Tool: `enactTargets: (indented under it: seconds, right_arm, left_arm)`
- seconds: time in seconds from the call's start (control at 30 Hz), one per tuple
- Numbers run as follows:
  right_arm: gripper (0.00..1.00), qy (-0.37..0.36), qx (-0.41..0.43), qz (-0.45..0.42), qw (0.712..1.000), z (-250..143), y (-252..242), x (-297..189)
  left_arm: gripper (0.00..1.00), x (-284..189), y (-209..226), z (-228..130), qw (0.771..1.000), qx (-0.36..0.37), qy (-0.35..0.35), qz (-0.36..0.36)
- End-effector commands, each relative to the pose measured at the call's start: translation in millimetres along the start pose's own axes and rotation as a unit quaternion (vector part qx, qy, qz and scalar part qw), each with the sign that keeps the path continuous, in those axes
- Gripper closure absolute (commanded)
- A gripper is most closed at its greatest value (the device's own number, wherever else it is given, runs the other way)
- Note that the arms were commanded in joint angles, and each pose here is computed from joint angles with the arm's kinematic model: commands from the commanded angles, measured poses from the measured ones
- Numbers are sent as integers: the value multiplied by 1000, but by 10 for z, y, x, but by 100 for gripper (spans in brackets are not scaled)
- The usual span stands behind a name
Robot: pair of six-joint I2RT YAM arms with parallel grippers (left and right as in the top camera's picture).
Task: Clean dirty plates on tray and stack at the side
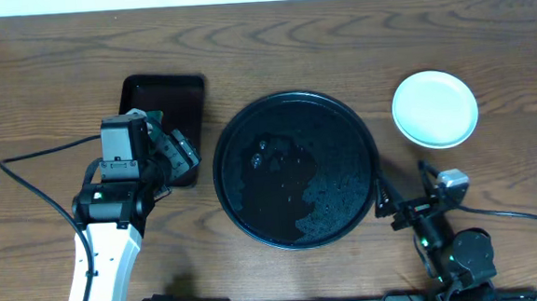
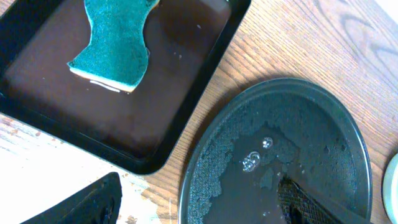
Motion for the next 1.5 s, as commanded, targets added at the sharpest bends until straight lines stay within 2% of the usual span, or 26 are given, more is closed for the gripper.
enactTargets:
  seconds: [0.0, 0.17, 0.47, 0.7, 0.77, 0.97, 1.47]
  right_arm:
    - [1, -4, -3, -37, 999, 3, -138, -39]
    - [1, -41, -13, -68, 997, 119, -247, -87]
    - [1, -60, -56, -143, 986, 209, -494, -153]
    - [1, -40, -195, -171, 965, 228, -559, -177]
    - [1, -37, -213, -173, 961, 229, -562, -178]
    - [1, -43, -178, -169, 968, 227, -558, -177]
    - [1, -45, -177, -169, 968, 232, -556, -177]
  left_arm:
    - [19, 4, 6, -7, 1000, 5, 3, -2]
    - [19, 5, 6, -7, 1000, 6, 3, -2]
    - [19, 4, 6, -7, 1000, 5, 3, -2]
    - [19, 4, 6, -7, 1000, 5, 3, -2]
    - [19, 4, 6, -7, 1000, 5, 3, -2]
    - [19, 4, 6, -7, 1000, 5, 3, -2]
    - [19, 4, 6, -7, 1000, 5, 3, -2]
Point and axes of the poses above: each gripper's point midway between its finger pads, its own x axis out along the fingers, its own y axis along the line the jaws close on, z = x × y, the point moved 7 cm from there along -x, back along the fingers
